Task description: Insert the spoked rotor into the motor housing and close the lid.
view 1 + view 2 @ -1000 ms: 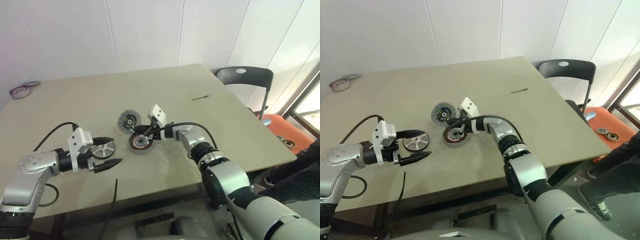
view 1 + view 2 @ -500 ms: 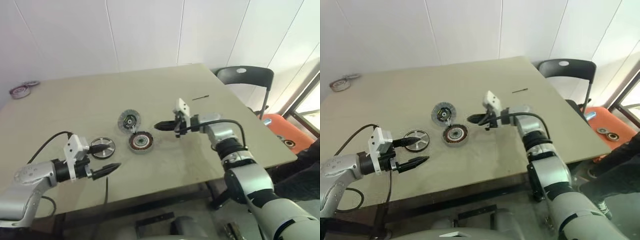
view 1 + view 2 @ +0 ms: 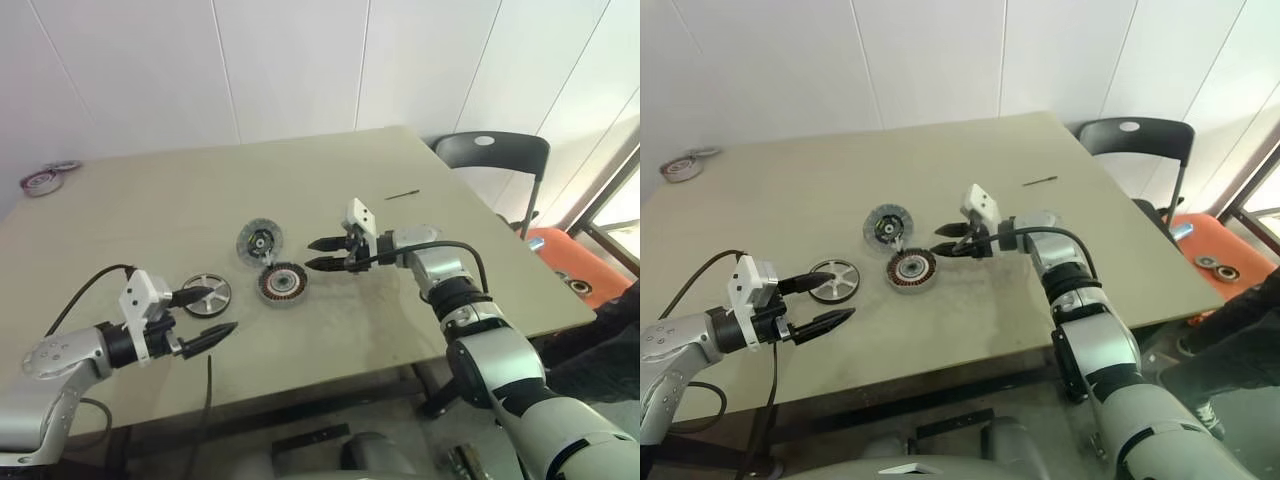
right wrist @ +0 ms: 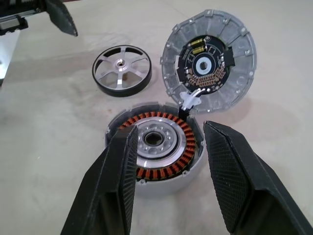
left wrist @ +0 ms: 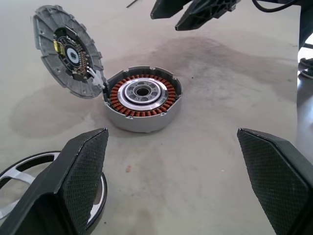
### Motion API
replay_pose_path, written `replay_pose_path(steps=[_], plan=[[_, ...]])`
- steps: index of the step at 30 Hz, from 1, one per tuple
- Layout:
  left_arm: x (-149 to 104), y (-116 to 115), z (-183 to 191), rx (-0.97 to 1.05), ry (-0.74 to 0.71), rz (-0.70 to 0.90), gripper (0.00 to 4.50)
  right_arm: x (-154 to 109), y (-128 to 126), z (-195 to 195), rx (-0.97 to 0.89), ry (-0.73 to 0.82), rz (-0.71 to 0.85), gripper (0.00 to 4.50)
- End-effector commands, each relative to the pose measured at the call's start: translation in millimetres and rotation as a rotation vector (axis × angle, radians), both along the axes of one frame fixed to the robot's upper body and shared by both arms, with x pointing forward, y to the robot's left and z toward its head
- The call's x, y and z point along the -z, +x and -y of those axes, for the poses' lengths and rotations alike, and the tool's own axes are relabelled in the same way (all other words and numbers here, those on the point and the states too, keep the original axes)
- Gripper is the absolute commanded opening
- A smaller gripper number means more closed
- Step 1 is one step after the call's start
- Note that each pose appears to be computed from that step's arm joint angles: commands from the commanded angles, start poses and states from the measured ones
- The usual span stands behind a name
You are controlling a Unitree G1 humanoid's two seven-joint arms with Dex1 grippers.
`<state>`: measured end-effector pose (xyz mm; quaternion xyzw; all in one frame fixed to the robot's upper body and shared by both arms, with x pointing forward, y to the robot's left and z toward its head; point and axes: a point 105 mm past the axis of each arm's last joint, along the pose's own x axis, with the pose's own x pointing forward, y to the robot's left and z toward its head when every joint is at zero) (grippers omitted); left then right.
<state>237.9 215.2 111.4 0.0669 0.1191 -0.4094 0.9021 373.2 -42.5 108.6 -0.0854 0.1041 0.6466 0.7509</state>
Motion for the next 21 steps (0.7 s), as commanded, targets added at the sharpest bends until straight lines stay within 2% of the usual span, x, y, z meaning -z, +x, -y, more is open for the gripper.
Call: replay_pose_path(steps=[1,13,17,21], plan=[[-14.8,-0.7,-1.9,-0.013,0.012,0.065,4.50,-19.0,-3.3,-3.5,-0.062,0.017,0.036,2.23],[-14.2,-12.7,-11.1,-0.196,-0.019,0.085,4.50,-12.1,-5.5,-6.4,-0.054,0.010,0.029,2.23],[-9.4,-19.8,-11.0,-0.188,-0.004,0.066,4.50,-8.4,-16.8,-3.4,-0.156,-0.038,0.028,2.23],[-10.0,-20.1,-13.1,-0.184,0.000,0.061,4.50,-11.6,-36.0,-2.8,-0.310,-0.017,0.019,2.23]])
